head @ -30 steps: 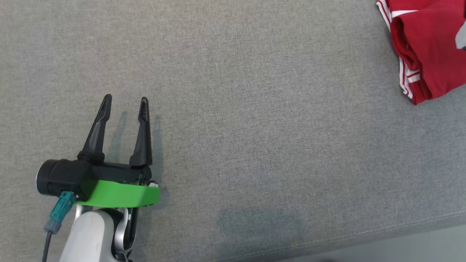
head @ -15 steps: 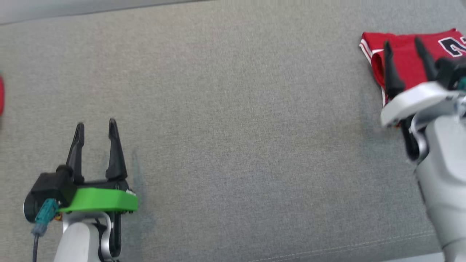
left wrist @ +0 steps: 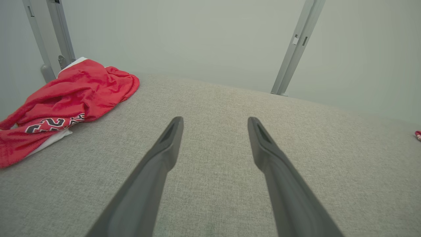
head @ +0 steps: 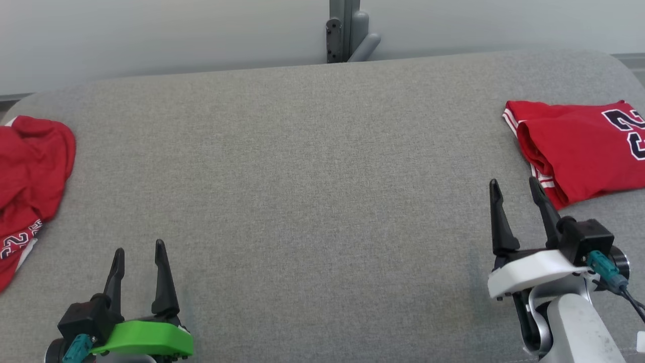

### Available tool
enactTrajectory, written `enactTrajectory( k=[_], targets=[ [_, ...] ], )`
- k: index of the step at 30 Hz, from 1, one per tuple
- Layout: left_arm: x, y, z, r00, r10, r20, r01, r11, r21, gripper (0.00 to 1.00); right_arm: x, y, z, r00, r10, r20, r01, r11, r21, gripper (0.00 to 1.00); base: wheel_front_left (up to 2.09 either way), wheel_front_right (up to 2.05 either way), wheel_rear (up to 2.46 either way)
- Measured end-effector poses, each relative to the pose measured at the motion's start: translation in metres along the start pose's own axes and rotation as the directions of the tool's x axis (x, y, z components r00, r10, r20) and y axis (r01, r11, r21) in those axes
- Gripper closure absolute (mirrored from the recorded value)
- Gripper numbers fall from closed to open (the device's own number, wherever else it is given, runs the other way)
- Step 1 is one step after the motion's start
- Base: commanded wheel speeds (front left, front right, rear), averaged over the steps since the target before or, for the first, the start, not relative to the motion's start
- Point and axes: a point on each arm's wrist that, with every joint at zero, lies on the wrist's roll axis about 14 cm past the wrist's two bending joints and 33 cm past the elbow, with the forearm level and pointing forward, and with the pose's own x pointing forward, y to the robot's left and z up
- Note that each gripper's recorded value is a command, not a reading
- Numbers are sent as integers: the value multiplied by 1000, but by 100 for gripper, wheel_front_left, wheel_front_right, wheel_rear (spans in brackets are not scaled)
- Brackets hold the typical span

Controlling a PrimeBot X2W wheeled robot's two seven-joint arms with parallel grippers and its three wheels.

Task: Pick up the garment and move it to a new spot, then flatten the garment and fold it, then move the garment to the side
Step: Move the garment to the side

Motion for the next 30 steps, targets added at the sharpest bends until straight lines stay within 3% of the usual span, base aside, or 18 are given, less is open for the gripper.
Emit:
enactTrajectory(
  k=[11,30],
  targets=[
    [-24,-6,6,1000,-14,16,14,1000,-9,0,-35,31,0,997,72,-8,-71,996,48,0,0,0,0],
    [-21,-14,2,999,-35,5,35,999,-8,0,-41,32,-3,997,71,-16,-70,995,73,0,0,0,0]
  ],
)
